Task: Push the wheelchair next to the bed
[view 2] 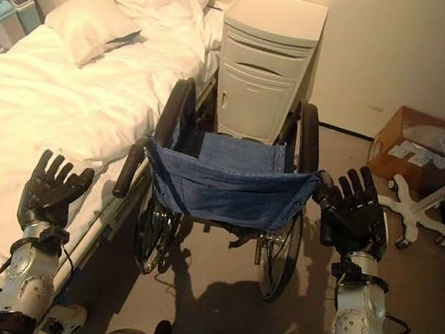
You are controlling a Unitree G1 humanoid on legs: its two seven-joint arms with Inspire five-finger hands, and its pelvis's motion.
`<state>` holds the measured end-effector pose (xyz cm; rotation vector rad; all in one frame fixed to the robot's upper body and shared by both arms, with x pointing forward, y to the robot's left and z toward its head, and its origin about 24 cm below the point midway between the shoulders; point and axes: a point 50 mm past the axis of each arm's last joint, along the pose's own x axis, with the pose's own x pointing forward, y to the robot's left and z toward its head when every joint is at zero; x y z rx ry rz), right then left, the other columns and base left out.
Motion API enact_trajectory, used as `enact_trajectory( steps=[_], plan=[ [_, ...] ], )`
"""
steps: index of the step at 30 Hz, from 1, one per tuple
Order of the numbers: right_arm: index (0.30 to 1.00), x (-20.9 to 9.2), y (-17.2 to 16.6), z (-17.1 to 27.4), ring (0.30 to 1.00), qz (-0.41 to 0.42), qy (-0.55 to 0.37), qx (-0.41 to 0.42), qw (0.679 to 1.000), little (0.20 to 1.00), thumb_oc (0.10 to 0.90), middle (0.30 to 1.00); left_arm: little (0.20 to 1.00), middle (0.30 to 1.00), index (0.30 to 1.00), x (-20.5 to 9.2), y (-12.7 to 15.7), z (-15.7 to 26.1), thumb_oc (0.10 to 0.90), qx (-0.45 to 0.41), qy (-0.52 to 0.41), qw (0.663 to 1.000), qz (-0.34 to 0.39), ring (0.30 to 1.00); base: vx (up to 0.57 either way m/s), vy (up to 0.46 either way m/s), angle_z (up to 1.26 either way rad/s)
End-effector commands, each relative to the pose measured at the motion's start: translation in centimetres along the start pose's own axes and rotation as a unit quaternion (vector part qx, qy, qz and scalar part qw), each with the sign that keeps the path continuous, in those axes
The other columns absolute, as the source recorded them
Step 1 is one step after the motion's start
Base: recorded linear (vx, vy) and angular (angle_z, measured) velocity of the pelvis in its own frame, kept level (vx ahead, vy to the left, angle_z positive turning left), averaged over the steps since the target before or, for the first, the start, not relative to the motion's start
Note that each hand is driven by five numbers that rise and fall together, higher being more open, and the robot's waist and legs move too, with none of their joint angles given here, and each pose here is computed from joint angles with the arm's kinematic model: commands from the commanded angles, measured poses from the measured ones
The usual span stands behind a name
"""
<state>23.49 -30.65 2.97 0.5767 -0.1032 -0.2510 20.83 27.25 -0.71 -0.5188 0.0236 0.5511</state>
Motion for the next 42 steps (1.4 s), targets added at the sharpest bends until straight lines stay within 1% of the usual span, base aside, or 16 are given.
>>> enact_trajectory(
  steps=[1, 4, 5, 6, 8, 9, 12, 15, 17, 23, 27, 29, 31, 34, 38, 42],
  plan=[
    [0.900, 1.6, -0.1, 1.4, 0.900, 0.001, -0.064, 0.100, 0.993, 0.900, 0.800, 0.900, 0.900, 0.900, 0.900, 0.7, -0.1, 2.0, 0.800, -0.016, -0.063, 0.998, -0.027, 0.900, -0.02, -0.006, 0.06],
    [0.900, 0.2, -2.1, -1.3, 0.900, -0.042, -0.028, 0.158, 0.986, 0.900, 0.800, 0.900, 0.900, 0.900, 0.900, 0.2, 0.6, -0.1, 0.800, -0.014, -0.017, 0.999, -0.024, 0.900, 0.00, -0.002, 0.02],
    [0.900, -0.9, -3.1, -3.2, 0.900, -0.061, -0.008, 0.210, 0.976, 0.900, 0.800, 0.900, 0.900, 0.900, 0.900, -0.2, 1.2, -1.4, 0.800, -0.011, 0.012, 1.000, -0.024, 0.900, 0.00, 0.000, 0.00],
    [0.900, -1.0, -3.1, -3.2, 0.900, -0.061, -0.008, 0.211, 0.976, 0.900, 0.800, 0.900, 0.900, 0.900, 0.900, -0.2, 1.2, -1.5, 0.800, -0.011, 0.012, 1.000, -0.024, 0.900, 0.00, -0.015, 0.03],
    [0.900, -2.5, -3.9, -6.1, 0.900, -0.076, 0.015, 0.320, 0.944, 0.900, 0.800, 0.900, 0.900, 0.900, 0.900, -1.0, 2.3, -3.6, 0.800, -0.012, 0.055, 0.998, -0.021, 0.900, 0.00, 0.000, 0.00],
    [0.900, -2.5, -4.0, -6.1, 0.900, -0.075, 0.015, 0.321, 0.944, 0.900, 0.800, 0.900, 0.900, 0.900, 0.900, -1.0, 2.3, -3.6, 0.800, -0.012, 0.055, 0.998, -0.021, 0.900, 0.00, 0.000, 0.00],
    [0.900, -3.7, -3.3, -8.6, 0.900, -0.062, 0.040, 0.454, 0.888, 0.900, 0.800, 0.900, 0.900, 0.900, 0.900, -1.8, 3.3, -5.4, 0.800, -0.005, 0.095, 0.995, -0.007, 0.900, 0.00, 0.000, 0.00],
    [0.900, -4.0, -2.0, -9.6, 0.900, -0.027, 0.051, 0.527, 0.848, 0.900, 0.800, 0.900, 0.900, 0.900, 0.900, -2.5, 4.2, -6.4, 0.800, -0.001, 0.127, 0.992, 0.005, 0.900, 0.00, 0.006, -0.02],
    [0.900, -3.9, -1.5, -9.8, 0.900, -0.015, 0.057, 0.553, 0.831, 0.900, 0.800, 0.900, 0.900, 0.900, 0.900, -2.8, 4.6, -6.8, 0.800, -0.001, 0.139, 0.990, 0.006, 0.900, 0.00, 0.012, -0.06],
    [0.900, -4.7, -2.4, -10.2, 0.900, -0.036, 0.071, 0.563, 0.822, 0.900, 0.800, 0.900, 0.900, 0.900, 0.900, -3.6, 5.1, -8.2, 0.800, -0.015, 0.184, 0.983, -0.013, 0.900, -0.01, 0.009, -0.05],
    [0.900, -6.6, -2.4, -12.8, 0.900, -0.087, 0.136, 0.555, 0.816, 0.900, 0.800, 0.900, 0.900, 0.900, 0.900, -4.7, 5.4, -9.7, 0.800, -0.024, 0.222, 0.975, -0.011, 0.900, 0.00, 0.000, 0.00],
    [0.900, -8.4, -2.3, -14.7, 0.900, -0.123, 0.171, 0.557, 0.803, 0.900, 0.800, 0.900, 0.900, 0.900, 0.900, -5.8, 6.0, -10.9, 0.800, -0.033, 0.251, 0.967, 0.006, 0.900, 0.00, 0.000, 0.00],
    [0.900, -9.1, -2.2, -15.4, 0.900, -0.136, 0.186, 0.559, 0.797, 0.900, 0.800, 0.900, 0.900, 0.900, 0.900, -6.3, 6.1, -11.5, 0.800, -0.037, 0.265, 0.964, 0.008, 0.900, 0.00, 0.000, 0.00],
    [0.900, -11.2, -1.8, -17.2, 0.900, -0.163, 0.245, 0.535, 0.792, 0.900, 0.800, 0.900, 0.900, 0.900, 0.900, -8.0, 6.1, -13.2, 0.800, -0.042, 0.314, 0.948, 0.012, 0.900, 0.00, 0.000, 0.00],
    [0.900, -12.2, -1.4, -18.1, 0.900, -0.163, 0.277, 0.523, 0.790, 0.900, 0.800, 0.900, 0.900, 0.900, 0.900, -9.2, 6.2, -14.3, 0.800, -0.047, 0.345, 0.937, 0.011, 0.900, 0.00, 0.000, 0.00],
    [0.900, -12.8, -1.1, -18.4, 0.900, -0.150, 0.283, 0.527, 0.787, 0.900, 0.800, 0.900, 0.900, 0.900, 0.900, -10.0, 5.8, -14.9, 0.800, -0.075, 0.363, 0.929, -0.016, 0.900, 0.00, 0.000, 0.00]
  ],
)
